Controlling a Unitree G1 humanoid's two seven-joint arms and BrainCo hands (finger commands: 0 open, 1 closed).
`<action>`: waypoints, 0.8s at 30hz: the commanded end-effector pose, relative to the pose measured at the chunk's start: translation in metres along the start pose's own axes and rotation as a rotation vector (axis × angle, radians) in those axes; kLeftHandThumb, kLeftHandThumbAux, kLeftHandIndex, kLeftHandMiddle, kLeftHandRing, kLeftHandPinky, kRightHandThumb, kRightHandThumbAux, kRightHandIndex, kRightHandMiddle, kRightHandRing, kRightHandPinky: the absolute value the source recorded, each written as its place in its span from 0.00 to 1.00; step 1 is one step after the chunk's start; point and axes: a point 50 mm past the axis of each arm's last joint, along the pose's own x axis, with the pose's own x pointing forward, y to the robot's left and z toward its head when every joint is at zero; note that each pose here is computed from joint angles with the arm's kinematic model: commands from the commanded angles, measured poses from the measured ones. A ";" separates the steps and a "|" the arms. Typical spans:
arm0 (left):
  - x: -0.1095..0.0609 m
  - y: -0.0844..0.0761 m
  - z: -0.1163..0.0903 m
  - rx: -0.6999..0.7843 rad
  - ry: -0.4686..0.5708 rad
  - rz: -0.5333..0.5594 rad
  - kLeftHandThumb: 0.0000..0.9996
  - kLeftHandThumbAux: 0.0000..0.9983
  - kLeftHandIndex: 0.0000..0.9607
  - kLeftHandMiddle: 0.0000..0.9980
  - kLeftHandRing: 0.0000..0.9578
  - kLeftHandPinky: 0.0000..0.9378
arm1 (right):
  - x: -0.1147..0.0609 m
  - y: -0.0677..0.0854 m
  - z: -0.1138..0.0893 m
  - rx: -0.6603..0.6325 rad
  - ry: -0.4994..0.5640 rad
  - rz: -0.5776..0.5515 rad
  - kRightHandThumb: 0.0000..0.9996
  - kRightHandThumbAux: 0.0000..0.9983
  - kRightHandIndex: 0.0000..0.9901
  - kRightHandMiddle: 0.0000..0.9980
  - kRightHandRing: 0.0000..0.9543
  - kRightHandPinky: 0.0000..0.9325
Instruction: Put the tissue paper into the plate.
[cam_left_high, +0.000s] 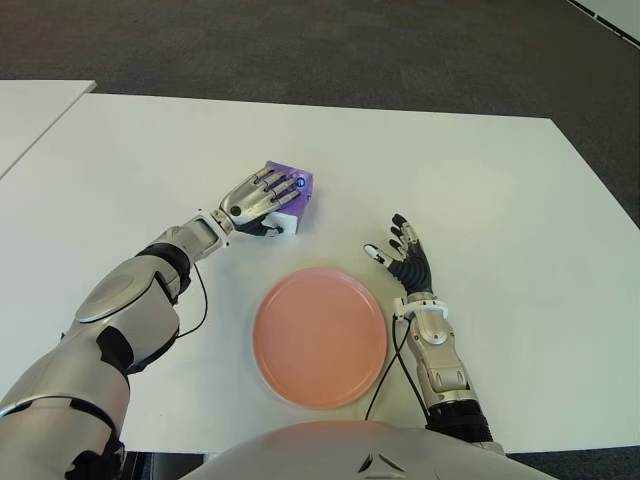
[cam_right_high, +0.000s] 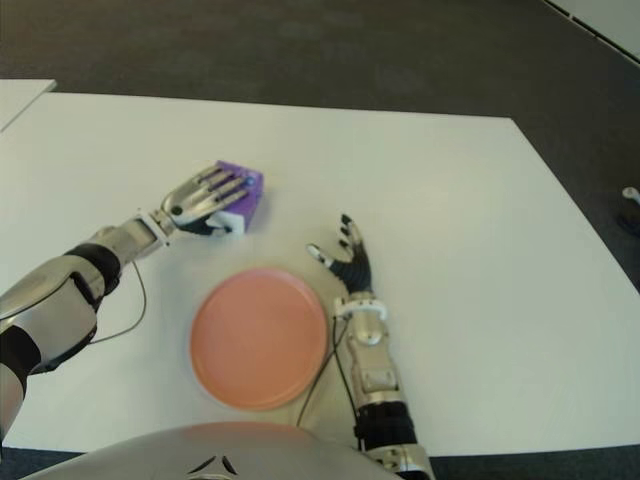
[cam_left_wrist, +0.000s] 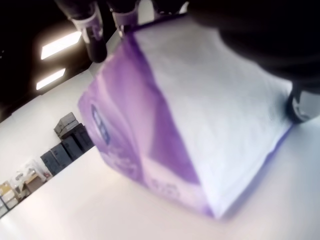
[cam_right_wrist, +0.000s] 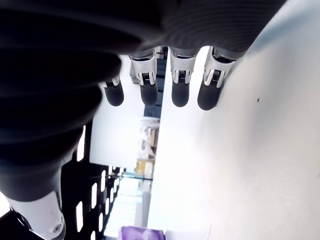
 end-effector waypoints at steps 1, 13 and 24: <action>-0.011 -0.013 0.010 -0.037 -0.005 -0.074 0.69 0.65 0.42 0.63 0.68 0.74 | -0.011 0.000 -0.024 0.006 0.122 0.011 0.19 0.71 0.00 0.05 0.08 0.14; -0.016 -0.005 0.020 -0.189 0.137 0.217 0.75 0.70 0.46 0.83 0.87 0.89 | -0.011 -0.001 -0.023 0.006 0.119 0.011 0.20 0.72 0.00 0.06 0.09 0.13; -0.011 0.002 0.023 -0.232 0.139 0.306 0.75 0.70 0.46 0.85 0.89 0.89 | -0.010 -0.003 -0.024 0.025 0.117 0.007 0.21 0.73 0.00 0.06 0.08 0.13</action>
